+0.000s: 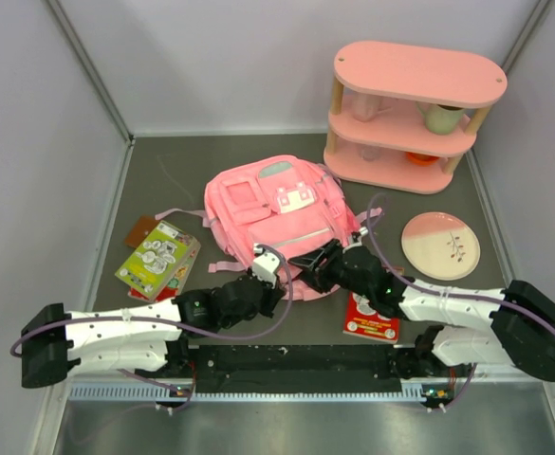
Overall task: Pack the student bag
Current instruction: Unzip the student bag at the center of the board.
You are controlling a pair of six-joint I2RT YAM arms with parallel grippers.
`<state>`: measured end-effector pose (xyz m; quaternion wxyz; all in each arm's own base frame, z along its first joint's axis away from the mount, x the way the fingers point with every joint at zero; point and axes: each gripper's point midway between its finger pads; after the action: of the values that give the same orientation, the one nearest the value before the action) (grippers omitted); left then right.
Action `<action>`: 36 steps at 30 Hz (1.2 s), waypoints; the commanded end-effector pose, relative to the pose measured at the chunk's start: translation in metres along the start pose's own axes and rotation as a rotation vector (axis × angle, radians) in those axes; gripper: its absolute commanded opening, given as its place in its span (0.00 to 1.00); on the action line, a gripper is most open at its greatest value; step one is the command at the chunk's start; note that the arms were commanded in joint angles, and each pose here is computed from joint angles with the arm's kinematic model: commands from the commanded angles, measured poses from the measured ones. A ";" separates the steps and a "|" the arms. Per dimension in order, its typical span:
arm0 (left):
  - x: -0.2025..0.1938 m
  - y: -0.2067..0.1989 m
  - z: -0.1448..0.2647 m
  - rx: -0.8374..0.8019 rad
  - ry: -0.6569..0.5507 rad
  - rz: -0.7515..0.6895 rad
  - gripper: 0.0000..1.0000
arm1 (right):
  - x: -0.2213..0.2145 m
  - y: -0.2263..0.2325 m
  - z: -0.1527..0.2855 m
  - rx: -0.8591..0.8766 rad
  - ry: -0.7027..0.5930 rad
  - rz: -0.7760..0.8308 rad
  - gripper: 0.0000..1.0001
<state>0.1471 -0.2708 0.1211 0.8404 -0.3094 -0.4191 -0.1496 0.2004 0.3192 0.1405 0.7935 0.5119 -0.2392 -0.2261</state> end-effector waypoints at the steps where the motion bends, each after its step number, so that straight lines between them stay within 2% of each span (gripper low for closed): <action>1: 0.038 -0.027 0.000 -0.059 -0.124 0.074 0.00 | -0.012 -0.019 0.001 -0.109 0.027 0.081 0.50; 7: 0.038 -0.026 0.000 -0.049 -0.130 0.089 0.00 | -0.038 -0.049 0.017 -0.190 0.122 0.085 0.55; 14: 0.039 -0.036 0.005 -0.121 -0.138 0.087 0.00 | -0.026 -0.072 0.013 -0.239 0.032 0.025 0.59; 19: 0.032 -0.051 0.010 -0.216 -0.111 0.049 0.00 | -0.018 -0.058 -0.005 -0.168 -0.013 -0.045 0.62; 23: 0.025 -0.057 0.011 -0.244 -0.093 0.039 0.00 | -0.023 -0.041 -0.021 -0.118 0.034 -0.064 0.62; 25: 0.023 -0.058 0.010 -0.248 -0.087 0.032 0.00 | -0.022 -0.033 -0.028 -0.097 0.032 -0.067 0.54; 26: 0.025 -0.058 0.011 -0.245 -0.093 0.035 0.00 | -0.020 -0.033 -0.029 -0.095 0.024 -0.070 0.42; 28: 0.026 -0.057 0.012 -0.241 -0.098 0.036 0.00 | -0.017 -0.030 -0.030 -0.082 0.006 -0.077 0.25; 29: 0.026 -0.056 0.011 -0.233 -0.100 0.037 0.00 | -0.016 -0.031 -0.030 -0.081 0.000 -0.077 0.02; 33: 0.029 -0.048 0.013 -0.194 -0.117 0.047 0.00 | -0.001 -0.033 -0.022 -0.075 -0.061 -0.045 0.00; 36: 0.026 -0.036 0.013 -0.139 -0.114 0.058 0.00 | 0.021 -0.019 -0.010 -0.041 -0.169 0.024 0.00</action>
<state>0.1333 -0.2673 0.1052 0.8440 -0.3054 -0.4047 -0.1752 0.1912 0.3296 0.0939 0.8154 0.4777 -0.2044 -0.2552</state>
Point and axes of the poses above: each gripper's point midway between its finger pads, its own z axis back along the fingers, its own y axis along the line the jaws close on, x = y × z, and after that the axes turned 12 degrees about z, right-handed
